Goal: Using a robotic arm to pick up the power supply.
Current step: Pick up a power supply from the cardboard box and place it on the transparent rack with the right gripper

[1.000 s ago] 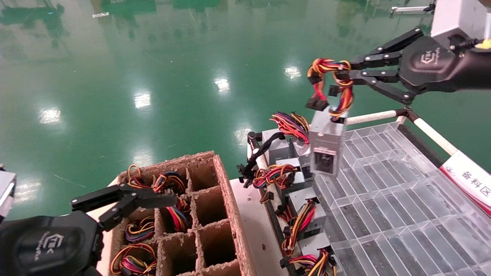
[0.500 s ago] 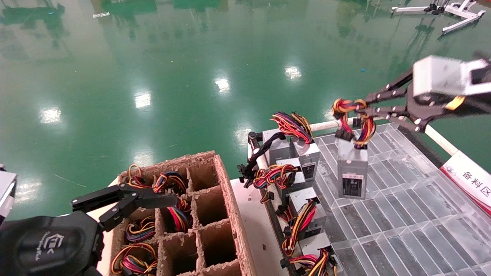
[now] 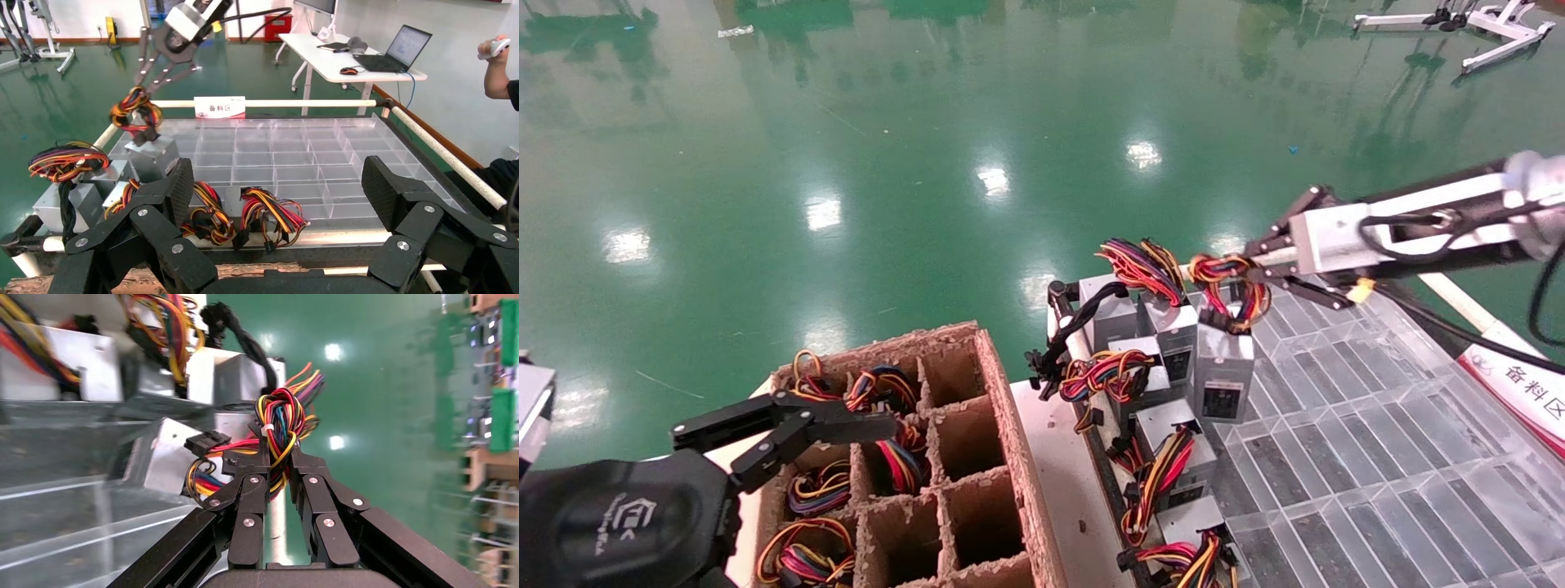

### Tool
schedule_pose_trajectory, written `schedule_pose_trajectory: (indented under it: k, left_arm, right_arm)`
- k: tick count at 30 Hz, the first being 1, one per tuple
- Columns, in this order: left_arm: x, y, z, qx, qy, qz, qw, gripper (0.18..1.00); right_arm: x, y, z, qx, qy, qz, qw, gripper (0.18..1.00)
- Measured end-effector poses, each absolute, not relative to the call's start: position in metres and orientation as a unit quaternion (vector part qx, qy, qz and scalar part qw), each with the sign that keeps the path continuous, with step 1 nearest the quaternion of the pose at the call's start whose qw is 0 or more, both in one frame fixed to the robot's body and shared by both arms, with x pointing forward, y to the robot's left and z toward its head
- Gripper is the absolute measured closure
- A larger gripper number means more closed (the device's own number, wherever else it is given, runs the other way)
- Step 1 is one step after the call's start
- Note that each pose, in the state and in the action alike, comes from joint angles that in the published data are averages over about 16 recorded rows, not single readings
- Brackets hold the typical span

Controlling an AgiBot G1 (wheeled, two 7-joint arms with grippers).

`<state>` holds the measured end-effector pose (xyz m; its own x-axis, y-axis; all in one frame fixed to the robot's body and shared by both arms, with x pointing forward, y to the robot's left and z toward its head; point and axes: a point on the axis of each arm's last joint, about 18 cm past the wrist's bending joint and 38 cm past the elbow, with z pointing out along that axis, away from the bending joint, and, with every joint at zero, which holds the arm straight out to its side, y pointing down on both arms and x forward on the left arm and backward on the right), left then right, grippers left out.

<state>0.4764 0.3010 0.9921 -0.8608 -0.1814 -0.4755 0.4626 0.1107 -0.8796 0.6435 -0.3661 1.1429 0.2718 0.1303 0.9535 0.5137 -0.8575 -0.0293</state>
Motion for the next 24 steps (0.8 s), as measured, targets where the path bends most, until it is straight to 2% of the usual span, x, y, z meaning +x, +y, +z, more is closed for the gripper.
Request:
schedule_pose_trajectory:
  k: [11, 24]
  left_arm:
    - [0.476, 0.301, 0.992, 0.1, 0.704, -0.659, 0.244, 0.184]
    - [0.476, 0.301, 0.992, 0.1, 0.704, -0.659, 0.244, 0.184]
  right_arm:
    - [0.663, -0.347, 1.138, -0.772, -0.237, -0.576, 0.132, 0.946]
    - [0.654, -0.35, 1.13, -0.779, -0.251, -0.556, 0.145, 0.947]
